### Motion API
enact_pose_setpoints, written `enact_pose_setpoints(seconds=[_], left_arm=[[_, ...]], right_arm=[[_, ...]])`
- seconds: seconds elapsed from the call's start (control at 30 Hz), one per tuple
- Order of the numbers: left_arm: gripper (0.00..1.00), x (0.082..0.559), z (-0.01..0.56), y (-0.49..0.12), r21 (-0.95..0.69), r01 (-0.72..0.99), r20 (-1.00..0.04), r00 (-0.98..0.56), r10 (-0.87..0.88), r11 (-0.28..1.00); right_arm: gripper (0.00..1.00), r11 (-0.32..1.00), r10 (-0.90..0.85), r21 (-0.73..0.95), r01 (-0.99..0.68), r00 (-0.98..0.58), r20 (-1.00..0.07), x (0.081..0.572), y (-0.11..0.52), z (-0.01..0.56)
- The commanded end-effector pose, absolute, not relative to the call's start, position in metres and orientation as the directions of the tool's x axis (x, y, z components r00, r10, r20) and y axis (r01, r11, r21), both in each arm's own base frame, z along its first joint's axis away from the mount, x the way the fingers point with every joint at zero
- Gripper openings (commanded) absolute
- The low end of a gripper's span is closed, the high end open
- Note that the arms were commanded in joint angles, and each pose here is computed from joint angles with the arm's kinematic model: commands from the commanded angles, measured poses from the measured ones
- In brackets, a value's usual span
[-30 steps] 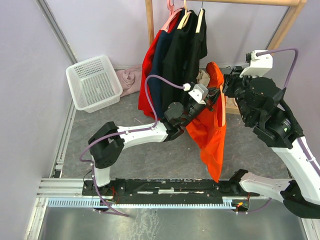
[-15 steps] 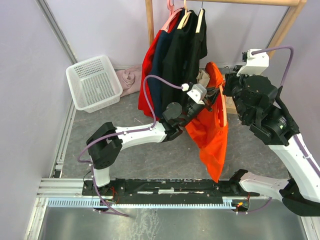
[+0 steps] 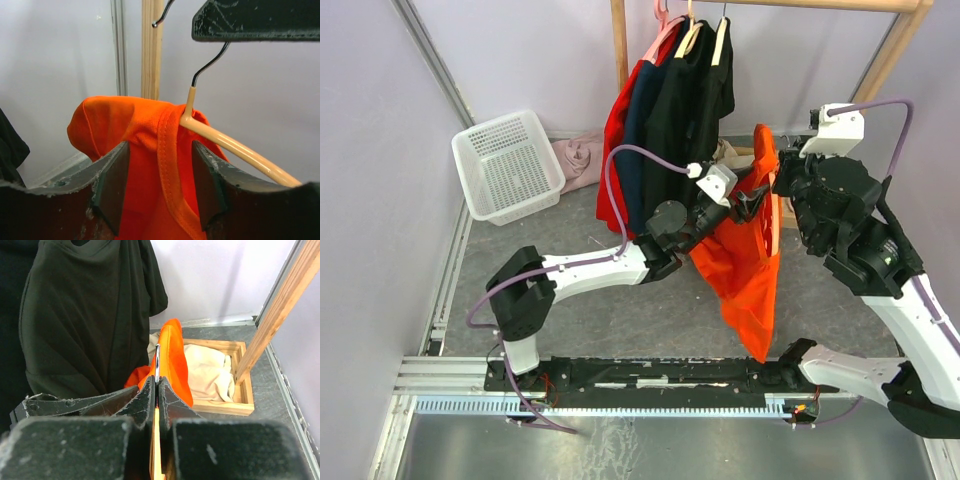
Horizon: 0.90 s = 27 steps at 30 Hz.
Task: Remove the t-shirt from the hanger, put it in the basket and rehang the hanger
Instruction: Remove the T-shirt from the clothesline.
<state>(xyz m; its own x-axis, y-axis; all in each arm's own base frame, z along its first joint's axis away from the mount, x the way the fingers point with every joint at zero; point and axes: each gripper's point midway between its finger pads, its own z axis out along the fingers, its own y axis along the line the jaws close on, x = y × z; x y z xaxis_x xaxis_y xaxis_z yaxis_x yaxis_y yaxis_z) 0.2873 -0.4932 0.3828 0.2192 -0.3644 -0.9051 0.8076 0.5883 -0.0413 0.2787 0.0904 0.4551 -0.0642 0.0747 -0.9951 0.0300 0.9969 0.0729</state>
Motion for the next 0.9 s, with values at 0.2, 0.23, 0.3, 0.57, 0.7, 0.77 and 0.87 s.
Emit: enact_pose_setpoints(seconds=[0.2, 0.23, 0.3, 0.57, 0.7, 0.77, 0.87], left_arm=[[0.68, 0.262, 0.433, -0.452, -0.099, 0.817, -0.897, 0.173, -0.407, 0.568], [0.69, 0.256, 0.436, -0.446, -0.109, 0.825, -0.896, 0.161, -0.414, 0.555], [0.69, 0.244, 0.441, -0.434, -0.129, 0.838, -0.891, 0.138, -0.434, 0.530], [0.71, 0.190, 0.408, -0.437, -0.174, 0.884, -0.929, 0.000, -0.371, 0.435], [0.73, 0.164, 0.368, -0.459, -0.145, 0.869, -0.965, -0.018, -0.263, 0.473], [0.73, 0.153, 0.350, -0.468, -0.148, 0.866, -0.972, -0.039, -0.230, 0.478], [0.73, 0.138, 0.325, -0.480, -0.154, 0.852, -0.979, -0.066, -0.191, 0.500]], right_arm=[[0.01, 0.990, 0.110, 0.114, 0.087, 0.044, -0.993, 0.276, 0.075, 0.482], [0.01, 0.989, 0.112, 0.117, 0.089, 0.050, -0.992, 0.276, 0.074, 0.483], [0.01, 0.989, 0.113, 0.117, 0.089, 0.055, -0.992, 0.277, 0.075, 0.484], [0.01, 0.989, 0.104, 0.112, 0.097, 0.088, -0.991, 0.280, 0.074, 0.498], [0.01, 0.987, 0.100, 0.111, 0.114, 0.094, -0.991, 0.282, 0.072, 0.497], [0.01, 0.987, 0.100, 0.111, 0.119, 0.095, -0.991, 0.282, 0.072, 0.496], [0.01, 0.987, 0.099, 0.110, 0.119, 0.094, -0.991, 0.281, 0.071, 0.496]])
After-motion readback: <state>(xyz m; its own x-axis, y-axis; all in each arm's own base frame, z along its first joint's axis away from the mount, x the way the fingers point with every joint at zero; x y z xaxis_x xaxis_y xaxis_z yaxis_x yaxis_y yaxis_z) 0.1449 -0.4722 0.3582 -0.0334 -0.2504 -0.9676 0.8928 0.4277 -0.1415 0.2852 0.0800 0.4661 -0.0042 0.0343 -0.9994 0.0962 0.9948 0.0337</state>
